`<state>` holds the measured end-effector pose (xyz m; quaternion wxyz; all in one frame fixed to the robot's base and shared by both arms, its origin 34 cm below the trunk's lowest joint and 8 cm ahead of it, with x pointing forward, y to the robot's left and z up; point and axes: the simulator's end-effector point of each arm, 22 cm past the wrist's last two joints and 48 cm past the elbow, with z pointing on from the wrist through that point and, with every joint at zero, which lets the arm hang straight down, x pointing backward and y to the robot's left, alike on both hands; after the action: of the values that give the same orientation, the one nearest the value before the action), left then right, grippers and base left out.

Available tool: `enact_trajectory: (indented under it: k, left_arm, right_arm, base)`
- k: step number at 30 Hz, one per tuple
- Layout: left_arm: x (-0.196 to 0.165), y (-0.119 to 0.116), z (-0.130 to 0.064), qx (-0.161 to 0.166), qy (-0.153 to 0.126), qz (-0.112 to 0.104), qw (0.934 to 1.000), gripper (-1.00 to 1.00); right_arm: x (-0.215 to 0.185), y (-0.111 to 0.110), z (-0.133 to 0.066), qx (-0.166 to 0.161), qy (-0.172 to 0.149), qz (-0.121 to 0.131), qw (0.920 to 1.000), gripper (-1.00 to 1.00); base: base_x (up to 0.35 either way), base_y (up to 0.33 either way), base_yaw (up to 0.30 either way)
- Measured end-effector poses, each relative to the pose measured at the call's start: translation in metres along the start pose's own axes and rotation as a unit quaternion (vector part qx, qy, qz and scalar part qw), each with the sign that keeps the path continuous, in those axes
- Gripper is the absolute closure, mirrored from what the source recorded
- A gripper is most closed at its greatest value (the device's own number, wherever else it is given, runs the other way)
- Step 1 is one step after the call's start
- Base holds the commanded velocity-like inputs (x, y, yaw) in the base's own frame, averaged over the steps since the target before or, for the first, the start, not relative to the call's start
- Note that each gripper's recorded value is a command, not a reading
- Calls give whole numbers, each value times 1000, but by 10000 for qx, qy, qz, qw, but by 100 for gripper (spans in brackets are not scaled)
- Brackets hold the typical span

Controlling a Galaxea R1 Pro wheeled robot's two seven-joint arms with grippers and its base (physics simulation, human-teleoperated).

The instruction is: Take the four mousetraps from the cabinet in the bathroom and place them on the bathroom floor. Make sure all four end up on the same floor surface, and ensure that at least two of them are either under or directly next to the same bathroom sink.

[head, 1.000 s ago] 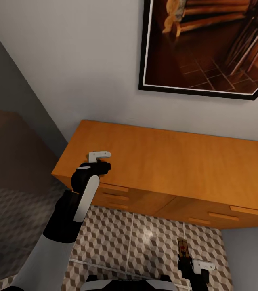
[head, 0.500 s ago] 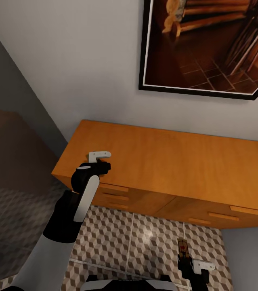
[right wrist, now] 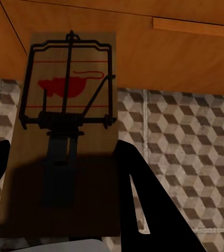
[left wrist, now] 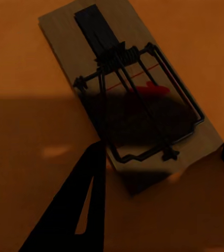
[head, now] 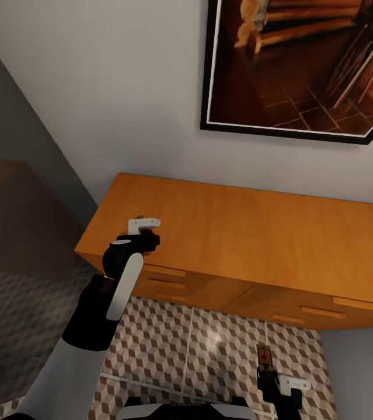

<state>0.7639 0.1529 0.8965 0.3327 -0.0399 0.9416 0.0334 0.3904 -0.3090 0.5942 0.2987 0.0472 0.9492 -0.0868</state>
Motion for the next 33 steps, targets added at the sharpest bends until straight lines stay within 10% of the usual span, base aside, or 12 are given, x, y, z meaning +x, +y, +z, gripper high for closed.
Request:
enact_trajectory:
  k: [33]
  left_arm:
    - [-6,1,-4,38,-78,-51,9999,100]
  right_arm:
    - [0,0,0,1,5,0,10000,100]
  base:
    - [0,0,0]
